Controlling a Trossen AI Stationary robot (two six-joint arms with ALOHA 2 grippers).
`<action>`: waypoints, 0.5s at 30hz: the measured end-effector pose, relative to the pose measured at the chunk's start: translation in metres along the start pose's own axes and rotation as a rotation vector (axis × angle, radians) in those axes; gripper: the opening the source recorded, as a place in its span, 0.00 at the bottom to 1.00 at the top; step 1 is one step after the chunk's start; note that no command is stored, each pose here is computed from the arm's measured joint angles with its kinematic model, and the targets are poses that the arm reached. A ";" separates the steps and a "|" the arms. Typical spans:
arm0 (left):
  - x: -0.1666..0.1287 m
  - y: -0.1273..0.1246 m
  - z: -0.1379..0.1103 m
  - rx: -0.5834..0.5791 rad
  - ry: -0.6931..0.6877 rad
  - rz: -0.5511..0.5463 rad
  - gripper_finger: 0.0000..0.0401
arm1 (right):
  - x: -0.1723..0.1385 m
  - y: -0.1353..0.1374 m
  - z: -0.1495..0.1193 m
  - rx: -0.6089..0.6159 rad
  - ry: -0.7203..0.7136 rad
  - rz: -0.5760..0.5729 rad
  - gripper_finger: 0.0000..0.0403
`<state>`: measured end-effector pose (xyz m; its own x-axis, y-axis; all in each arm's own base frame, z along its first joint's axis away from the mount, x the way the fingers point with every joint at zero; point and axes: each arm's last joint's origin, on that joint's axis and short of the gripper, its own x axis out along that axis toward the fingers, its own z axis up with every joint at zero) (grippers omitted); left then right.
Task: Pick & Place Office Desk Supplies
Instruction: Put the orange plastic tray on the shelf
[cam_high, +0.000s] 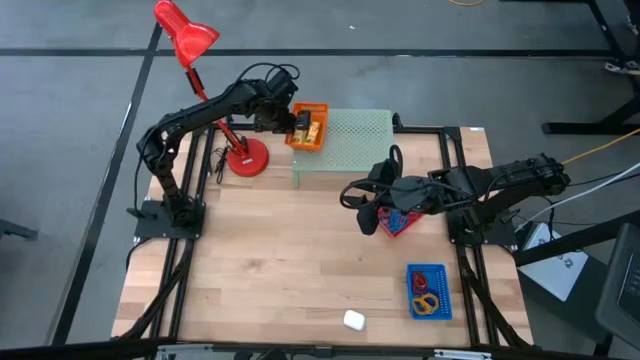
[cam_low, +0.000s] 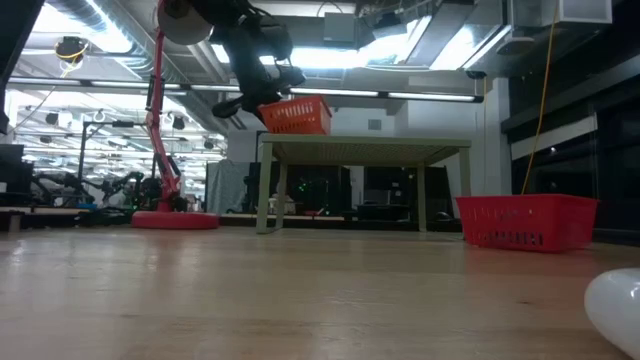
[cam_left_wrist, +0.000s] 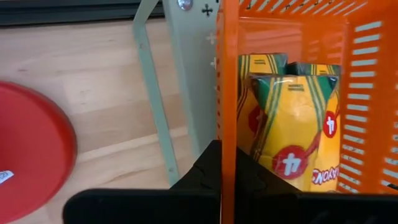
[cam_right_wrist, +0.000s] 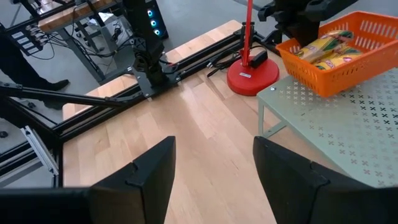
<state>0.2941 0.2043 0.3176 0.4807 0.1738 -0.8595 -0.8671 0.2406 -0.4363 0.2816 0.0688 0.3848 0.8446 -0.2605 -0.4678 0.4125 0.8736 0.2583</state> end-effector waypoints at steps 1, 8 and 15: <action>0.000 0.000 0.000 0.000 0.003 -0.002 0.01 | 0.000 0.000 0.000 0.001 -0.001 0.000 0.54; 0.000 -0.001 -0.001 -0.004 0.005 -0.004 0.01 | 0.001 0.000 0.000 0.019 -0.003 -0.002 0.54; 0.001 -0.001 -0.003 -0.006 0.007 0.018 0.01 | 0.001 0.000 0.000 0.019 -0.003 -0.002 0.54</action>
<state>0.2949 0.2011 0.3165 0.4644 0.1716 -0.8689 -0.8762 0.2321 -0.4225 0.2822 0.0689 0.3846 0.8447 -0.2635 -0.4658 0.4206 0.8651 0.2734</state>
